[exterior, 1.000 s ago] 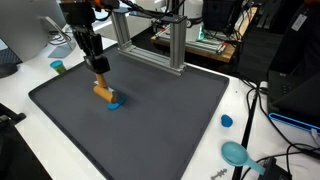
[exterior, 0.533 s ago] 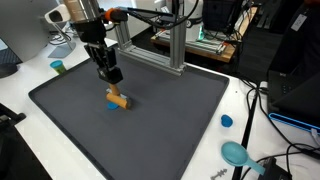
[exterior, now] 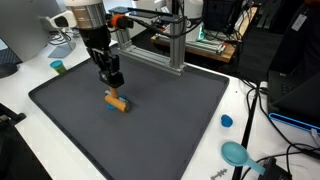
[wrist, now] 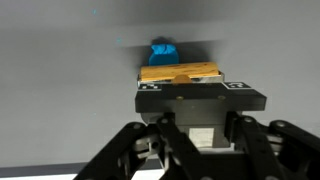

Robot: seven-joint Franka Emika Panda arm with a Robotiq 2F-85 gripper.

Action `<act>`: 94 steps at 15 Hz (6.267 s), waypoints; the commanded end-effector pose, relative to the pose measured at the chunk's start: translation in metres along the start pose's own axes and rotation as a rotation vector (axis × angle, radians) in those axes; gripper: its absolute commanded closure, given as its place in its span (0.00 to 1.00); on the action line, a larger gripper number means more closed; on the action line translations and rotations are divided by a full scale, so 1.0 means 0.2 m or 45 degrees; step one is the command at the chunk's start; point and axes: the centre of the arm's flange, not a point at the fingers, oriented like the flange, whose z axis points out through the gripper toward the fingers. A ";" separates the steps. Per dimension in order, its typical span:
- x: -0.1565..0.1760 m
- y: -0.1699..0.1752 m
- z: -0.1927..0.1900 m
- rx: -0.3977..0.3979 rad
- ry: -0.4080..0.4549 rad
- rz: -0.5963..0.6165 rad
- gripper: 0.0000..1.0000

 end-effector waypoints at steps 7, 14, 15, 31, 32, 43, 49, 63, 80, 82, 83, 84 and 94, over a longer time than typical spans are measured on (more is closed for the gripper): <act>-0.07 0.09 0.09 -0.070 -0.221 0.024 0.78; -0.09 0.07 0.20 -0.041 -0.287 0.059 0.78; -0.08 0.08 0.20 -0.043 -0.299 0.066 0.78; -0.11 0.14 0.19 -0.046 -0.384 0.116 0.78; -0.12 0.14 0.18 -0.045 -0.391 0.111 0.78; -0.09 0.16 0.03 0.141 -0.299 0.171 0.78; 0.06 0.35 -0.48 0.267 -0.084 0.008 0.78; 0.03 -0.04 -0.30 -0.080 -0.211 -0.891 0.78; -0.04 0.25 -0.39 0.180 -0.046 -1.679 0.78; -0.07 0.24 -0.36 0.207 -0.037 -1.816 0.78; -0.08 0.24 -0.34 0.225 -0.040 -1.883 0.78; -0.09 0.24 -0.32 0.237 -0.041 -1.952 0.78; -0.06 0.21 -0.19 0.288 -0.077 -2.132 0.78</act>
